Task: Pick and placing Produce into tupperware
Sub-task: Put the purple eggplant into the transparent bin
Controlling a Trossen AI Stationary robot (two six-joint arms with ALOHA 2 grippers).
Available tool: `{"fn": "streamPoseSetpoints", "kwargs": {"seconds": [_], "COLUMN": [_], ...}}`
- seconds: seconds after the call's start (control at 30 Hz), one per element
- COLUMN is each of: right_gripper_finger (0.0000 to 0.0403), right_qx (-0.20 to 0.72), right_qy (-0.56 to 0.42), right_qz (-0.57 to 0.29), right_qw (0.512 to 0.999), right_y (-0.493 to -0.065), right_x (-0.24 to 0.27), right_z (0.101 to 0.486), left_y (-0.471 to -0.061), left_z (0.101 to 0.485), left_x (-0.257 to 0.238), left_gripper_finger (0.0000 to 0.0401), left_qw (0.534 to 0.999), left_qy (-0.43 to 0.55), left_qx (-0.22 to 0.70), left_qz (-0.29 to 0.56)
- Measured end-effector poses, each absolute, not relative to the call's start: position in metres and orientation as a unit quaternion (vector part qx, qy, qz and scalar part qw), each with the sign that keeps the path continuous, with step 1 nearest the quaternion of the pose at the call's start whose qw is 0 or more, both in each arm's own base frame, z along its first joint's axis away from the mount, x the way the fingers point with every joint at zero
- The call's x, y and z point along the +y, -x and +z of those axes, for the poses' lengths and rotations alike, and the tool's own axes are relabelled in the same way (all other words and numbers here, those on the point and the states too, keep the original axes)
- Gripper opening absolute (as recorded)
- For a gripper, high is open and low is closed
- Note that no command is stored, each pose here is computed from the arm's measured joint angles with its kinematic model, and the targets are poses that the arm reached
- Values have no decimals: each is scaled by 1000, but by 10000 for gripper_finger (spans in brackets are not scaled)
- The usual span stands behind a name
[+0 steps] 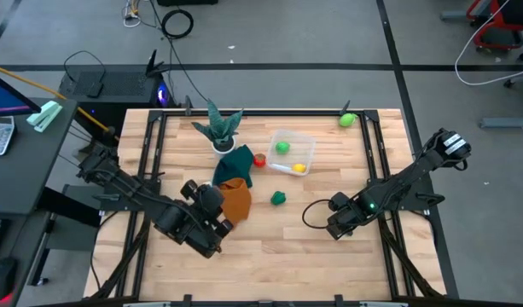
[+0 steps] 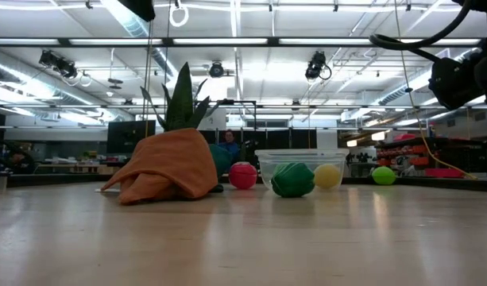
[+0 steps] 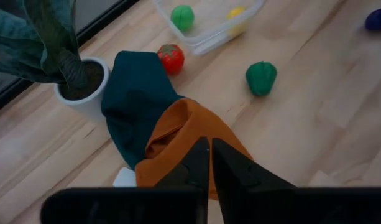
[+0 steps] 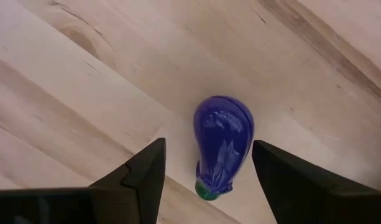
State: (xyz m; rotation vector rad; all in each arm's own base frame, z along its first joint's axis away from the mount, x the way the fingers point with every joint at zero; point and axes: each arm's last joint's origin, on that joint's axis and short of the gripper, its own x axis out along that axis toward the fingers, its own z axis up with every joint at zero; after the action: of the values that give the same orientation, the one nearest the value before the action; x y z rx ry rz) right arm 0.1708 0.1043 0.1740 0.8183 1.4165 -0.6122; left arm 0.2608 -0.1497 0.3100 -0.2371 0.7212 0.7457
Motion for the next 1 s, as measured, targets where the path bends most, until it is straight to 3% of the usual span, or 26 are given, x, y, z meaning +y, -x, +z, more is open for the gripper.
{"fn": "streamPoseSetpoints", "kwargs": {"seconds": [0.2,0.37,0.67,0.87,1.0], "right_gripper_finger": [204,204,204,206,205], "right_qx": [622,621,622,624,626], "right_qy": [-365,-374,-384,-396,-401], "right_qz": [-272,-273,-276,-281,-281], "right_qw": [637,633,624,613,607], "right_y": [-171,-170,-170,-170,-169], "right_x": [104,104,105,105,106], "right_z": [174,175,176,176,176], "left_y": [-242,-220,-201,-207,-209], "left_z": [292,289,254,247,237], "left_x": [-162,-170,-156,-161,-157], "left_gripper_finger": [5,26,35,6,15], "left_qw": [881,921,931,949,952], "left_qy": [184,208,190,219,208], "left_qx": [297,208,203,165,177], "left_qz": [319,256,238,153,137]}}
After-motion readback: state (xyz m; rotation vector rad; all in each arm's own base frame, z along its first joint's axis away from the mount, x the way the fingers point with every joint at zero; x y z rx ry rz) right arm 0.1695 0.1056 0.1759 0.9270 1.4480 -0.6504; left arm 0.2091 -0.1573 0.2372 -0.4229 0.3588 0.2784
